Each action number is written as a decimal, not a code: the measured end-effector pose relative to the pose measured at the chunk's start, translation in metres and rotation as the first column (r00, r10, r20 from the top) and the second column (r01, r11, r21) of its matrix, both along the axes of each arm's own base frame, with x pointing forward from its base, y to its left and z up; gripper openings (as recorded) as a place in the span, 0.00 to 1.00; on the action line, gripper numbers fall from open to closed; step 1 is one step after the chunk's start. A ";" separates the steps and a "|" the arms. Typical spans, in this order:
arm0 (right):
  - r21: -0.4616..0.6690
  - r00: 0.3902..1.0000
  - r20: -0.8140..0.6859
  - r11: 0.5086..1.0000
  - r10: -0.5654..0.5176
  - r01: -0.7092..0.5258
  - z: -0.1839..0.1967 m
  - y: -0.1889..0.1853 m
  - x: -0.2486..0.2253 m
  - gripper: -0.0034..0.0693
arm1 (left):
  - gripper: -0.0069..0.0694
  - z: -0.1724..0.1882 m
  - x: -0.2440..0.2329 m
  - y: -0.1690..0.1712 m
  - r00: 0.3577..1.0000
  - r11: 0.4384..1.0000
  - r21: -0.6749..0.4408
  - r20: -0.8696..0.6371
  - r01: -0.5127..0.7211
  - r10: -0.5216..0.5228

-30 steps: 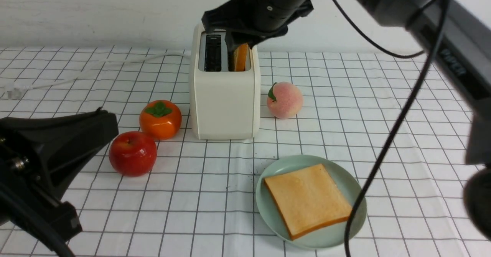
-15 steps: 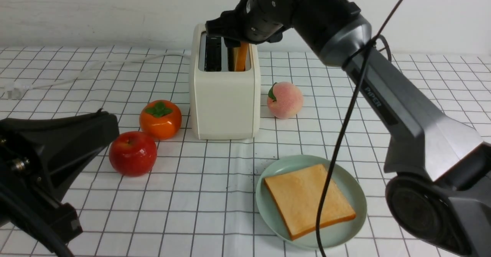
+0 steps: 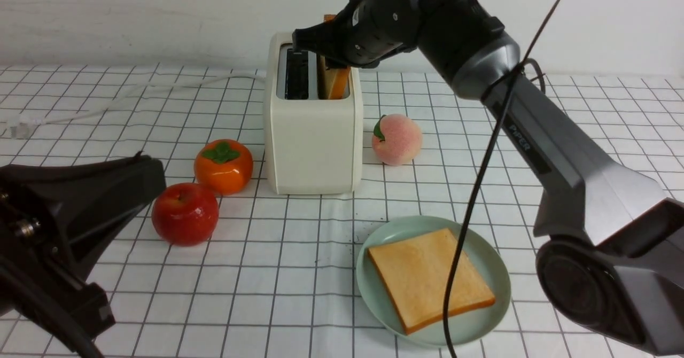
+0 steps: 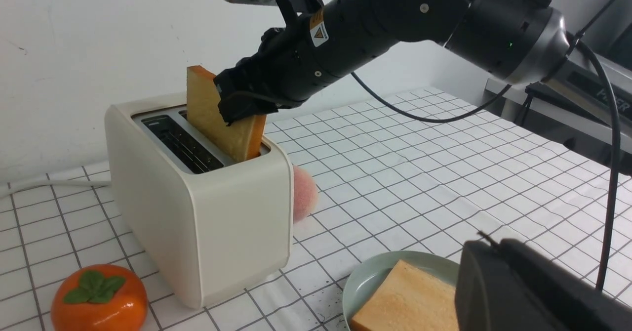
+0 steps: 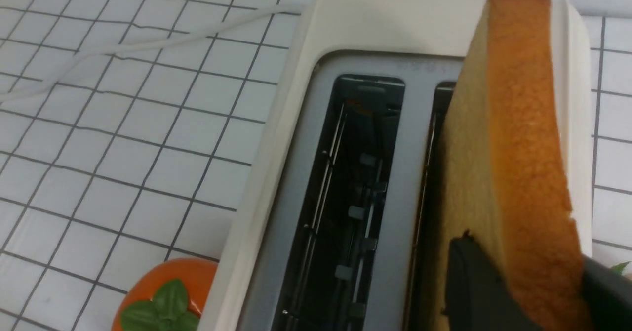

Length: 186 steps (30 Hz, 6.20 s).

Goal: Take toasted bread from bread machine on white checkered table place on plate.

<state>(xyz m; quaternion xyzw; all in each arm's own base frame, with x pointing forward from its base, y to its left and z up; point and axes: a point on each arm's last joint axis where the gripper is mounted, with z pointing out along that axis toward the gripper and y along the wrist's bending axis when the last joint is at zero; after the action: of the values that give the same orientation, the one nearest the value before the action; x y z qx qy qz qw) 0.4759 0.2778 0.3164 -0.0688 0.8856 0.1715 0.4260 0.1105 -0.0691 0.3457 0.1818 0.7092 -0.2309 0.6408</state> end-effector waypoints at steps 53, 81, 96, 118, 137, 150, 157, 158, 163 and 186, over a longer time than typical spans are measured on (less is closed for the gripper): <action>0.300 0.937 -0.227 0.934 0.267 -0.193 -0.031 -0.165 -0.220 0.20 | 0.13 -0.002 -0.001 -0.001 1.000 1.000 -0.002 -0.025 0.018 -0.018; 0.411 0.939 -0.228 0.900 0.258 -0.147 -0.121 -0.162 -0.154 0.20 | 0.14 -0.002 -0.001 -0.001 0.999 1.000 -0.004 -0.028 0.019 -0.019; 0.305 0.917 -0.240 0.921 0.319 -0.240 -0.124 -0.165 -0.161 0.68 | 0.16 -0.002 -0.001 -0.001 0.999 1.000 -0.004 -0.028 0.019 -0.019; 0.064 0.949 -0.265 0.985 0.169 -0.158 0.013 -0.229 -0.223 0.24 | 0.17 -0.001 -0.001 -0.001 0.999 0.999 -0.032 -0.032 0.012 -0.013; -0.164 0.993 0.047 0.980 -0.105 0.111 0.039 -0.262 -0.415 0.04 | 0.07 -0.050 -0.059 0.032 0.994 0.989 -0.145 0.107 -0.013 0.029; -0.060 0.979 0.062 0.978 -0.195 0.198 -0.031 -0.263 -0.428 0.05 | 0.07 -0.124 -0.056 0.032 0.999 0.996 -0.075 -0.029 -0.039 0.037; -0.068 0.980 0.022 0.978 -0.196 0.197 -0.044 -0.263 -0.427 0.05 | 0.07 -0.135 -0.055 0.032 0.998 0.997 -0.059 -0.059 -0.040 0.037; -0.067 0.980 0.023 0.978 -0.196 0.197 -0.044 -0.263 -0.427 0.05 | 0.07 -0.135 -0.055 0.032 0.998 0.997 -0.059 -0.059 -0.040 0.037; -0.051 0.963 0.158 0.972 -0.220 0.230 -0.044 -0.266 -0.429 0.05 | 0.07 -0.135 -0.055 0.032 0.998 0.997 -0.059 -0.059 -0.040 0.037; -0.056 0.884 0.356 0.937 -0.303 0.344 -0.143 -0.277 -0.424 0.03 | 0.07 -0.135 -0.055 0.032 0.998 0.997 -0.059 -0.060 -0.040 0.037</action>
<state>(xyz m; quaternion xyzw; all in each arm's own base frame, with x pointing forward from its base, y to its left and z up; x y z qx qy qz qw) 0.0523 0.0010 0.1732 0.0264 0.8056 0.0308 0.5911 0.0552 -0.0375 0.2107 0.1419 0.7238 -0.2447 0.6293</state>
